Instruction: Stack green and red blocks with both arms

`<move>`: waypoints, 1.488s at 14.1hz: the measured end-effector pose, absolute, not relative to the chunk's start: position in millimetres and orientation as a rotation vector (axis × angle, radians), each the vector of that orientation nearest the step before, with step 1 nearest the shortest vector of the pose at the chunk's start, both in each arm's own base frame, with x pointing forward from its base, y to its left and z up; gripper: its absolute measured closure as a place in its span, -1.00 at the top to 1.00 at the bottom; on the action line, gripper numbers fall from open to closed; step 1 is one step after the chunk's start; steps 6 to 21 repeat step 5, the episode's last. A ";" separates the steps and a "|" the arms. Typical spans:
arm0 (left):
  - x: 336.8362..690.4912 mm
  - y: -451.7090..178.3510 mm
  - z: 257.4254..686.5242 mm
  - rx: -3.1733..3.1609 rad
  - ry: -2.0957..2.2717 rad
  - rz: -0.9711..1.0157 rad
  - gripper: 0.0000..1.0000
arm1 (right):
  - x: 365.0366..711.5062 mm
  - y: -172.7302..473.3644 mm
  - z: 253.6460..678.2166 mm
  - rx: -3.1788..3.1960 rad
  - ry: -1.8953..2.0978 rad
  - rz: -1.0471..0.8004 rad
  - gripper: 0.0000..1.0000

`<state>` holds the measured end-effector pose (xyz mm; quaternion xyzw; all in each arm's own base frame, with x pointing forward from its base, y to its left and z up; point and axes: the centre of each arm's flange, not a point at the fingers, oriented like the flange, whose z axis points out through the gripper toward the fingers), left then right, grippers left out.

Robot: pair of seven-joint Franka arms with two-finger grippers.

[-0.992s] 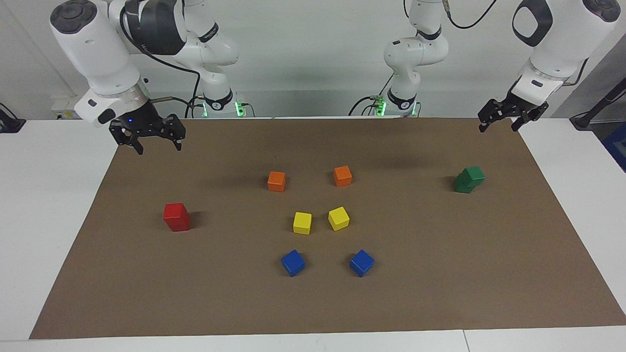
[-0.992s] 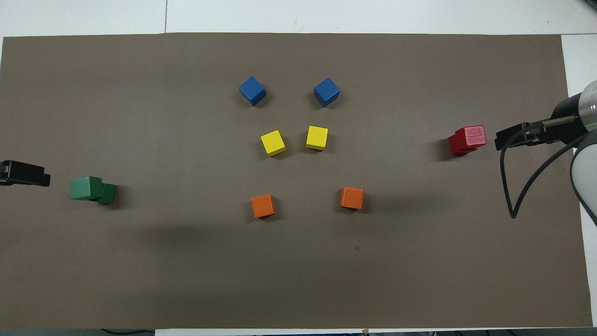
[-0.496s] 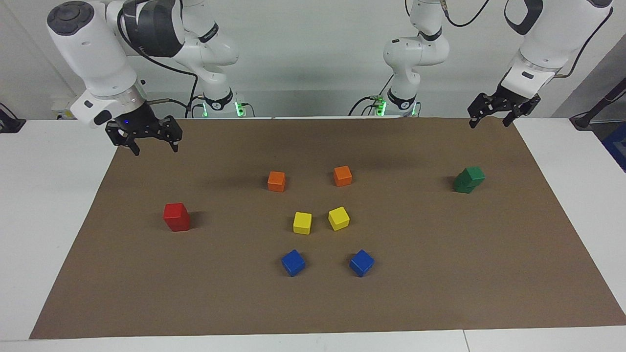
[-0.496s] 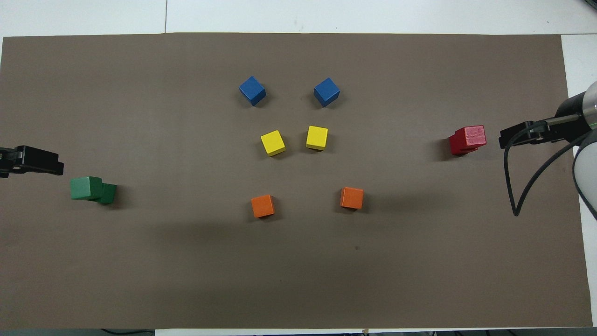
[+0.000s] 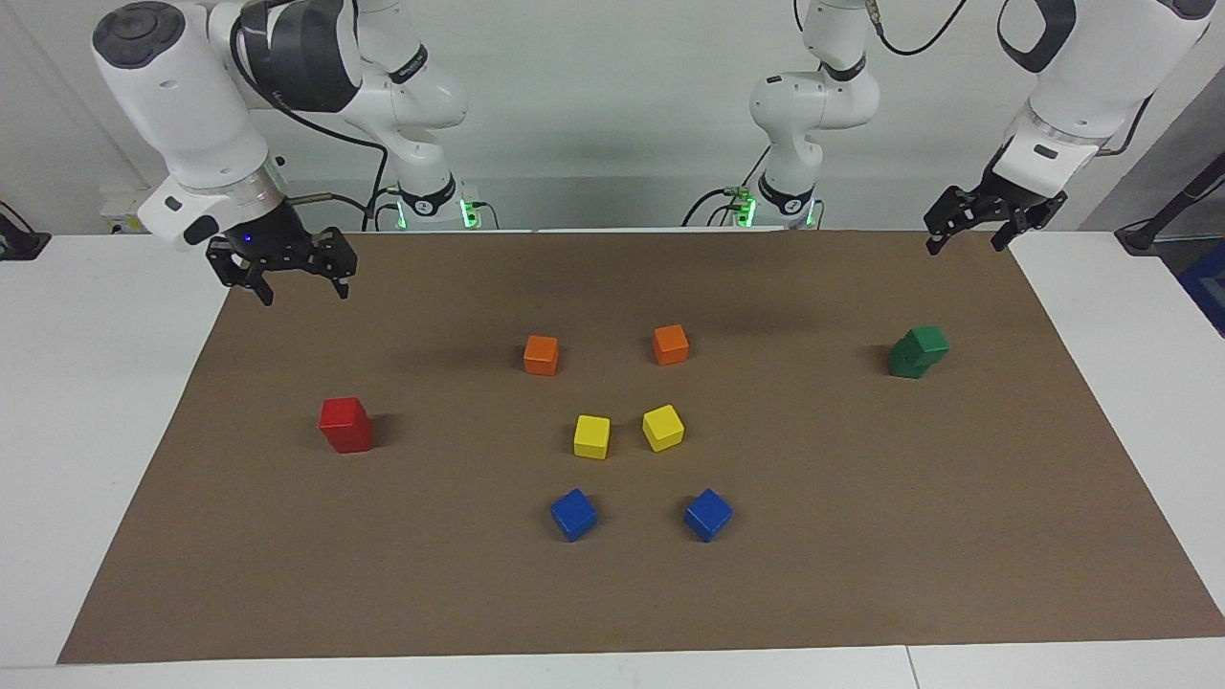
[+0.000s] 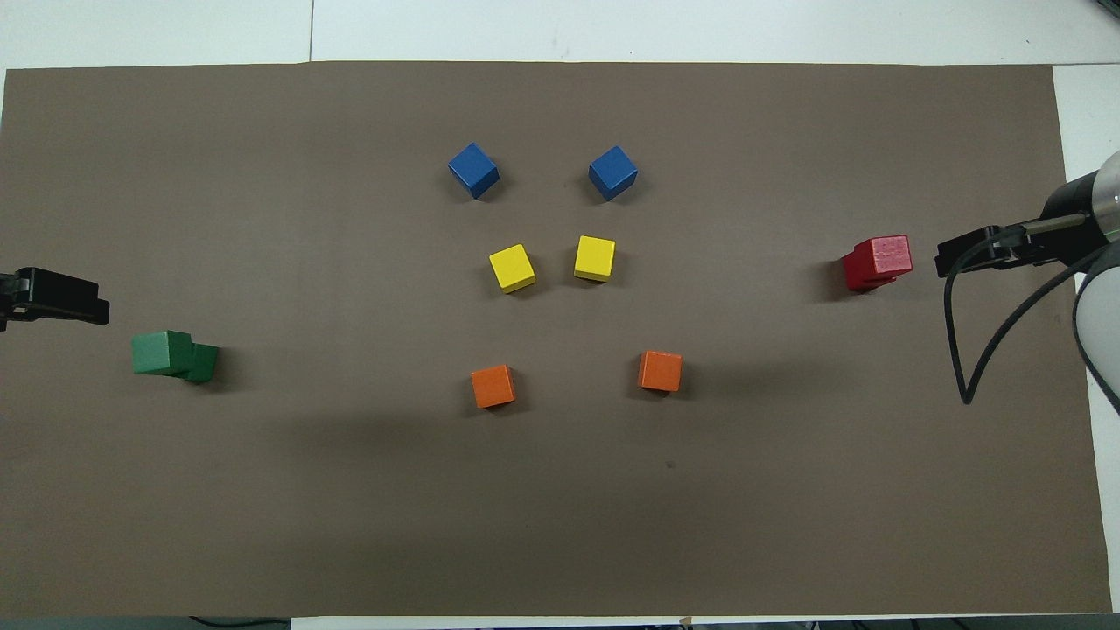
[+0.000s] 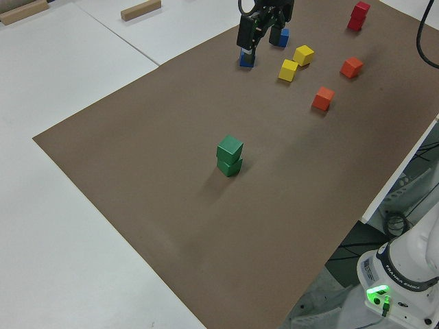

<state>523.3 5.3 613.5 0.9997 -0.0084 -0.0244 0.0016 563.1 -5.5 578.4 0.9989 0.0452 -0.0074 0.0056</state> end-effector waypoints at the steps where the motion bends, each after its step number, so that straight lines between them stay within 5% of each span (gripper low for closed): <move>1: 523.3 5.2 613.5 3.136 -0.026 -0.077 1.00 | 563.1 -5.5 578.4 3.127 0.141 -0.023 1.00; 21: 523.3 4.8 613.7 3.133 -0.026 -0.076 1.00 | 563.1 -5.5 578.4 3.127 0.138 -0.023 1.00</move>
